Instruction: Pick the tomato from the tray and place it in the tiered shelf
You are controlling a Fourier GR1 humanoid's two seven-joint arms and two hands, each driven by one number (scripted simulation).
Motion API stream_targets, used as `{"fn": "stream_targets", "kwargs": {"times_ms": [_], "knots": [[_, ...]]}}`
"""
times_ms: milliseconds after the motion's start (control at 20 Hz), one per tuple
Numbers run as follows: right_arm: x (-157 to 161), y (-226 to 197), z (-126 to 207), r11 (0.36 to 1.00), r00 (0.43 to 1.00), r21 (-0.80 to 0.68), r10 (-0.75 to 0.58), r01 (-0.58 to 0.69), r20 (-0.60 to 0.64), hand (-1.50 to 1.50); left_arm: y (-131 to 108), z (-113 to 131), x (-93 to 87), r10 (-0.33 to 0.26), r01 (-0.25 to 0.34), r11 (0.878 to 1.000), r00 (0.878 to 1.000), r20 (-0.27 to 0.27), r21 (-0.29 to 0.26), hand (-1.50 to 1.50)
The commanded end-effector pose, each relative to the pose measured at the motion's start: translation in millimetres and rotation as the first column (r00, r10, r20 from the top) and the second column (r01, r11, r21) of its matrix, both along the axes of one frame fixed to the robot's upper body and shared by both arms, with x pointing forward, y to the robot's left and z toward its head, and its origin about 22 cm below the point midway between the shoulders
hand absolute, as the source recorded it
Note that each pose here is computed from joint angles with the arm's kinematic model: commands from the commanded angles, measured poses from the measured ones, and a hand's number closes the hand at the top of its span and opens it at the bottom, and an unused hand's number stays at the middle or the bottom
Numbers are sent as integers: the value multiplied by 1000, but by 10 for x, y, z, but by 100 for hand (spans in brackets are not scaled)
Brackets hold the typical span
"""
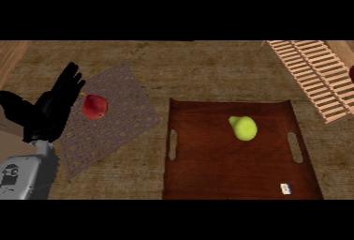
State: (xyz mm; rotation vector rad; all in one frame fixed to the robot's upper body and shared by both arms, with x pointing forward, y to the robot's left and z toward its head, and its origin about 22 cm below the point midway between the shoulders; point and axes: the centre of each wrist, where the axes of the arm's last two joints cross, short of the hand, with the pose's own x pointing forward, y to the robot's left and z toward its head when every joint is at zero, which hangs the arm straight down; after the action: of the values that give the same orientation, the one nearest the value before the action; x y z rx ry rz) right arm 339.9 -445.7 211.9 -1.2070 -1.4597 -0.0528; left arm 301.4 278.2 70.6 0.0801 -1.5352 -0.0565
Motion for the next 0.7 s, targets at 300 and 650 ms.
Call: {"fn": "stream_targets", "kwargs": {"times_ms": [300, 650], "knots": [[-58, -558, 302, 999, 984, 35, -25, 19, 178, -150, 93, 80, 43, -3, 3, 1000, 1000, 16, 9, 0], [-512, -1064, 479, 964, 992, 236, 110, -120, 58, -150, -93, -69, -135, 10, -10, 1000, 1000, 3, -11, 0]]}}
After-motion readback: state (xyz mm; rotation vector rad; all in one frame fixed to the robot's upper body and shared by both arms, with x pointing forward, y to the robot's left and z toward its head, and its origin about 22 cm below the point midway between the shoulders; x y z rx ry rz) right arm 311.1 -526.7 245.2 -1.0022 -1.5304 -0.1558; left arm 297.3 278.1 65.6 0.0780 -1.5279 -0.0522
